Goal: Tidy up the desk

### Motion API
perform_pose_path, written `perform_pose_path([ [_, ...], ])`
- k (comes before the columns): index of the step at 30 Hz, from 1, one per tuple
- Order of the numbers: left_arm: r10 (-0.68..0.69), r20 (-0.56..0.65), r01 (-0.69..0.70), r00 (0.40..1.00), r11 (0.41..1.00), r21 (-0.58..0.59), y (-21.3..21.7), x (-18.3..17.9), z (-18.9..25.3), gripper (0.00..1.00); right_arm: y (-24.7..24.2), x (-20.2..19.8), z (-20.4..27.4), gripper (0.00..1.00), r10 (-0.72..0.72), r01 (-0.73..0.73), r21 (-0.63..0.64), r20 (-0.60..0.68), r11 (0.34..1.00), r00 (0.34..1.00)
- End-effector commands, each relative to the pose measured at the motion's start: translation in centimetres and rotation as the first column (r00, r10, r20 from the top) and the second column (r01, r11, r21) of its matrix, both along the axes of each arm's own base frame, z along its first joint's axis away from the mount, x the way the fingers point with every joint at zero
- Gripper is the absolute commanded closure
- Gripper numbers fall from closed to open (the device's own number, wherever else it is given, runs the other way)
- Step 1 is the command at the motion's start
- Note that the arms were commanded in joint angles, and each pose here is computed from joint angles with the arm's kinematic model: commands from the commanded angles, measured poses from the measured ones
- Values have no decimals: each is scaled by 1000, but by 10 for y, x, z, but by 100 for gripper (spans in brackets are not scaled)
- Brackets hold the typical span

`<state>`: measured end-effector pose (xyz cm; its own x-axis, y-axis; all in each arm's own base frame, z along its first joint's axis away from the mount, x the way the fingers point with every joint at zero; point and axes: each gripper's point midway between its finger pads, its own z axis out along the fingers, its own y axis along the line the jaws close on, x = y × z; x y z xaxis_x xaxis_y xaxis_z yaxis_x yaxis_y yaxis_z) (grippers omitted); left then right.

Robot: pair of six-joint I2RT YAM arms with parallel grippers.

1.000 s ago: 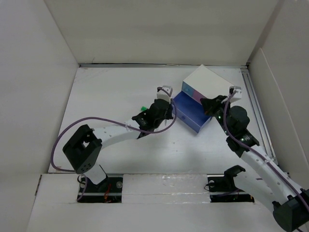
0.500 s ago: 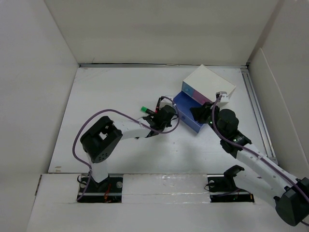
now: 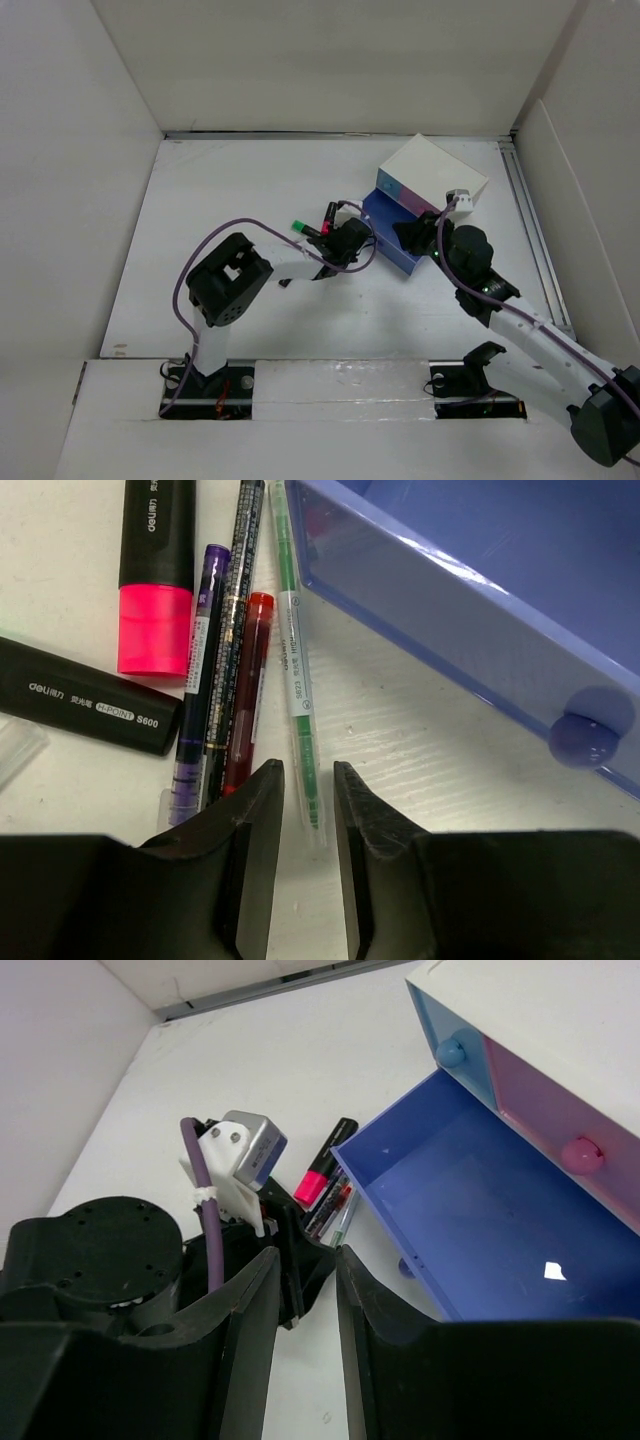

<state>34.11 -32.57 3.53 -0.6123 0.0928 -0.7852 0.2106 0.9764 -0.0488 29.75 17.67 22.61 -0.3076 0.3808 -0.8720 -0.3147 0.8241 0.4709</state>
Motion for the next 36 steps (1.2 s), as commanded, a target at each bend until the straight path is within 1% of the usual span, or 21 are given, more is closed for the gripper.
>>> perform_pose_path([
  [1, 7, 20, -7, 1000, 1000, -30, -7, 13, 12, 78, 5, 3, 35, 65, 4, -7, 37, 92, 999, 996],
  [8, -4, -12, 4, 1000, 1000, -8, -9, 11, -6, 87, 4, 3, 36, 65, 1, -4, 38, 94, 999, 996],
  [9, -5, -13, 5, 1000, 1000, -12, -9, 10, -5, 89, 4, 2, 37, 65, 0, -4, 39, 96, 999, 995],
  [10, -6, -16, 6, 1000, 1000, -13, -9, 9, -5, 95, 4, 3, 37, 65, -1, -3, 40, 97, 999, 995],
  [12, 4, -19, -4, 1000, 1000, -15, -5, 7, -4, 100, 3, 3, 37, 65, -3, -1, 41, 97, 999, 995],
  [17, 7, 4, -7, 1000, 998, -56, -1, -9, 23, 100, 3, 3, 36, 65, -7, 4, 37, 93, 999, 996],
  [18, 0, 16, 1, 1000, 997, -79, -4, -13, 35, 100, 3, 4, 35, 65, -7, 4, 36, 92, 999, 996],
  [20, -12, 14, 13, 1000, 994, -109, -5, -21, 43, 100, 3, 4, 34, 65, -10, 7, 37, 90, 999, 996],
  [21, -17, 26, 21, 1000, 989, -144, -6, -23, 57, 100, 2, 5, 34, 65, -11, 8, 35, 91, 999, 996],
  [23, -20, 20, 23, 1000, 986, -166, -3, -29, 62, 100, 2, 5, 33, 65, -16, 13, 34, 88, 999, 996],
  [24, -24, 31, 30, 999, 980, -198, -3, -31, 75, 100, 1, 6, 33, 65, -21, 18, 35, 88, 999, 996],
  [29, -29, 22, 34, 999, 964, -263, 8, -48, 92, 100, -1, 7, 34, 65, -36, 33, 32, 91, 999, 995],
  [30, -33, 34, 42, 999, 952, -304, 7, -51, 105, 100, -3, 7, 34, 65, -43, 40, 33, 89, 999, 995],
  [33, -80, 54, 95, 995, 922, -376, -2, -58, 123, 100, -8, 7, 37, 65, -69, 66, 33, 97, 997, 993],
  [35, -113, 71, 133, 991, 896, -423, -16, -57, 140, 100, -10, 6, 39, 65, -77, 74, 37, 102, 997, 992],
  [36, -138, 79, 159, 987, 872, -464, -32, -53, 149, 100, -13, 5, 40, 65, -88, 84, 37, 104, 996, 991],
])
